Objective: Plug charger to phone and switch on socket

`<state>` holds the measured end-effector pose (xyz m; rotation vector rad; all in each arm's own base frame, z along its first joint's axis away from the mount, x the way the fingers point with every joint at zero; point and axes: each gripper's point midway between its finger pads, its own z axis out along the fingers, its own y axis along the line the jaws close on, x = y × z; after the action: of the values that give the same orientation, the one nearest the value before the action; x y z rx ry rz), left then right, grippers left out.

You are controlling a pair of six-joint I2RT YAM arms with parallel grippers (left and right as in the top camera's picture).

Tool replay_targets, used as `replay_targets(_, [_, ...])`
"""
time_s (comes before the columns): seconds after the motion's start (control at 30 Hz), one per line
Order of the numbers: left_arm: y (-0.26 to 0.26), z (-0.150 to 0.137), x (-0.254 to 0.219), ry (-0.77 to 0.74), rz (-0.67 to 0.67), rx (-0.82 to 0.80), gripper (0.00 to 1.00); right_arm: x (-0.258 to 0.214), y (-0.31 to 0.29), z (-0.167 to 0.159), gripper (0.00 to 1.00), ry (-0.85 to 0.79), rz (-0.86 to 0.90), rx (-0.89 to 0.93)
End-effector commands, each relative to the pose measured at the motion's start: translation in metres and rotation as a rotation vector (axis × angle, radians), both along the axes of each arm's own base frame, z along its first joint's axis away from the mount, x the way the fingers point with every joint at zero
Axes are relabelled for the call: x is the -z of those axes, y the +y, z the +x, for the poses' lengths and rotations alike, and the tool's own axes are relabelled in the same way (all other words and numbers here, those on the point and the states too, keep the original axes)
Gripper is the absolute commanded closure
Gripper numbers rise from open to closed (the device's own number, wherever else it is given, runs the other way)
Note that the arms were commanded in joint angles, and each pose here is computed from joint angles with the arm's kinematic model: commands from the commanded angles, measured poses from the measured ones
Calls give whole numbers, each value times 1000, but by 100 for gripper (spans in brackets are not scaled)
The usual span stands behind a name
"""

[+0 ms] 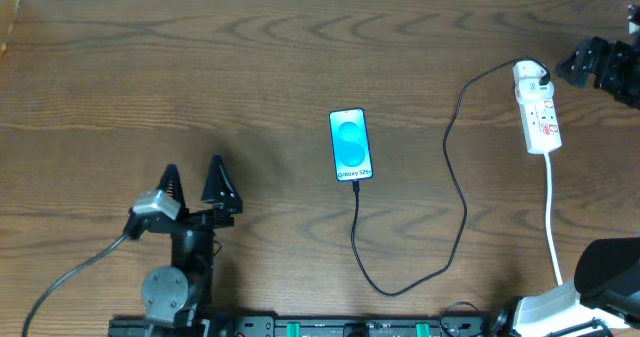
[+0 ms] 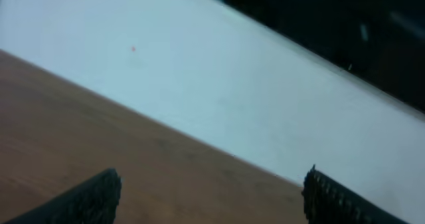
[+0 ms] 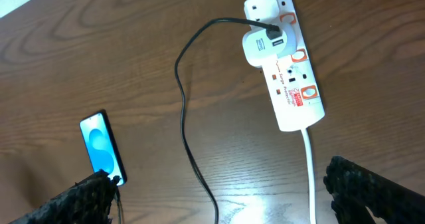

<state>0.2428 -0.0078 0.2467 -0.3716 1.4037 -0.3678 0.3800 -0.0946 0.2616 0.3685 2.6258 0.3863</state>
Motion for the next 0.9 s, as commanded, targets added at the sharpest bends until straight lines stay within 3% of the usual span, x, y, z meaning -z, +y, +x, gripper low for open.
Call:
replay_targets(0.0, [11,-2,12,-36,5,-50,13,-5,1,0,1,-12,4,6])
replay_targets(0.2, [20,-1,36,-19,8,-87,13,-5,1,0,1,-12,4,6])
replay_targets(0.5, [40,0,79,166,59,-169,13,-5,1,0,1,-12,4,6])
replay_targets(0.63, [35,-1,107,290,170,-134,13,-5,1,0,1,-12,5,6])
replay_targets(0.73, [13,1,110,296,383,-2,13,-5,1,0,1,-12,4,6])
replay_targets(0.87, [11,1,110,294,418,10,13,-5,1,0,1,-12,5,6])
